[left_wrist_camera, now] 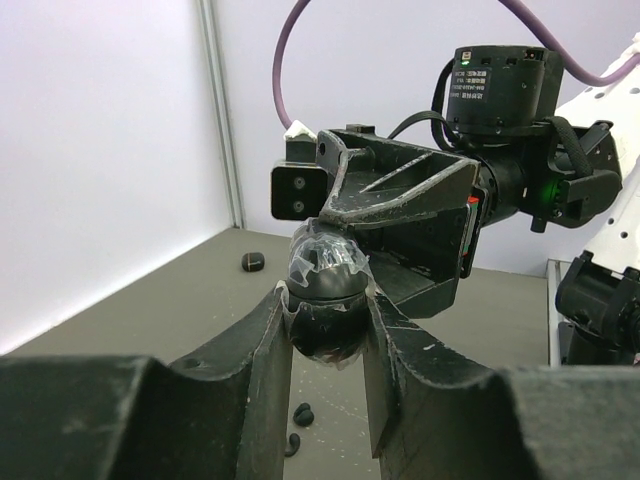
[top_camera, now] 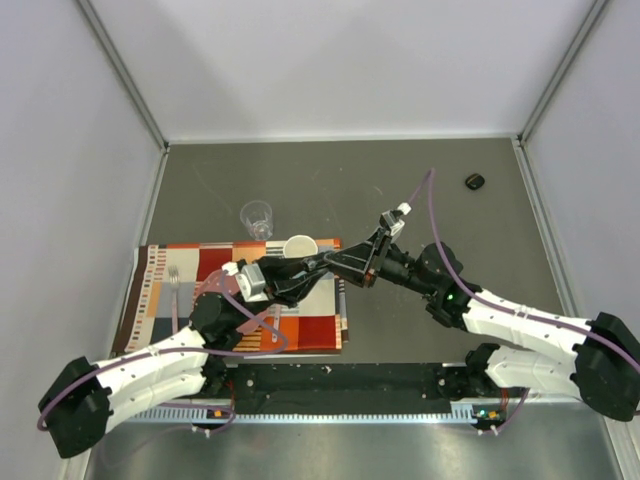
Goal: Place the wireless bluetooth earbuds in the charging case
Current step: Pick up the charging case at the center of the board.
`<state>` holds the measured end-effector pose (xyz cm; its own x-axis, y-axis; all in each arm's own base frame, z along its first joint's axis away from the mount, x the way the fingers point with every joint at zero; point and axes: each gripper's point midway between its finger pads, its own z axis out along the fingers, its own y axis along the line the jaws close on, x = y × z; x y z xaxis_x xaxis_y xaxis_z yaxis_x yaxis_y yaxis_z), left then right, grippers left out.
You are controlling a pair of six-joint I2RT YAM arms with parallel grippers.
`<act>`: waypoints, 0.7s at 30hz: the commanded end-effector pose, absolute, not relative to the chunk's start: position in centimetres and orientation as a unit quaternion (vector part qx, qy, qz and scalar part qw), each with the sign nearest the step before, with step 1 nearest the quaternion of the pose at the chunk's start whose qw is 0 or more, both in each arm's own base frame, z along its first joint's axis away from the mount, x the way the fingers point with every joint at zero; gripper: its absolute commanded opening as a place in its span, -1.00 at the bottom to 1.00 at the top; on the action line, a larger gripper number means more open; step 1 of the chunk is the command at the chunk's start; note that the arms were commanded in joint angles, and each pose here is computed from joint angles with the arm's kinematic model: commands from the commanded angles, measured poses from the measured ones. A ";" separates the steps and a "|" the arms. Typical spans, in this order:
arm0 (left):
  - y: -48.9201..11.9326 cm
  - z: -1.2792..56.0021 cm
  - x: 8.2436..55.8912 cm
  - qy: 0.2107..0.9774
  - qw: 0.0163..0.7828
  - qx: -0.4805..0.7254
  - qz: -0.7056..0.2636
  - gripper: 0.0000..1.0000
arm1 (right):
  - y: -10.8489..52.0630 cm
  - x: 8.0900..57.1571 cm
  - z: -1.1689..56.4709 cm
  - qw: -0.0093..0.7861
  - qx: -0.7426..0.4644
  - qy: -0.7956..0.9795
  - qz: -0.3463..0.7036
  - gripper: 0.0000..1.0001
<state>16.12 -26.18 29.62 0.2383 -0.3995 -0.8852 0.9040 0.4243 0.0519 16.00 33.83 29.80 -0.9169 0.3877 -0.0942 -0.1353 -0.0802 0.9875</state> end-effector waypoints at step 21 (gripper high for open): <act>-25.1 31.0 15.2 0.394 0.747 0.276 -0.459 -1.00 | 32.5 15.9 30.3 0.256 0.061 0.671 0.693 0.17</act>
<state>15.82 -26.16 28.71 0.2170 -0.4034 -0.8889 0.9102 0.4127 0.0349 15.62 33.44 28.98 -0.9112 0.3913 -0.1289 -0.1567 -0.0399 0.9868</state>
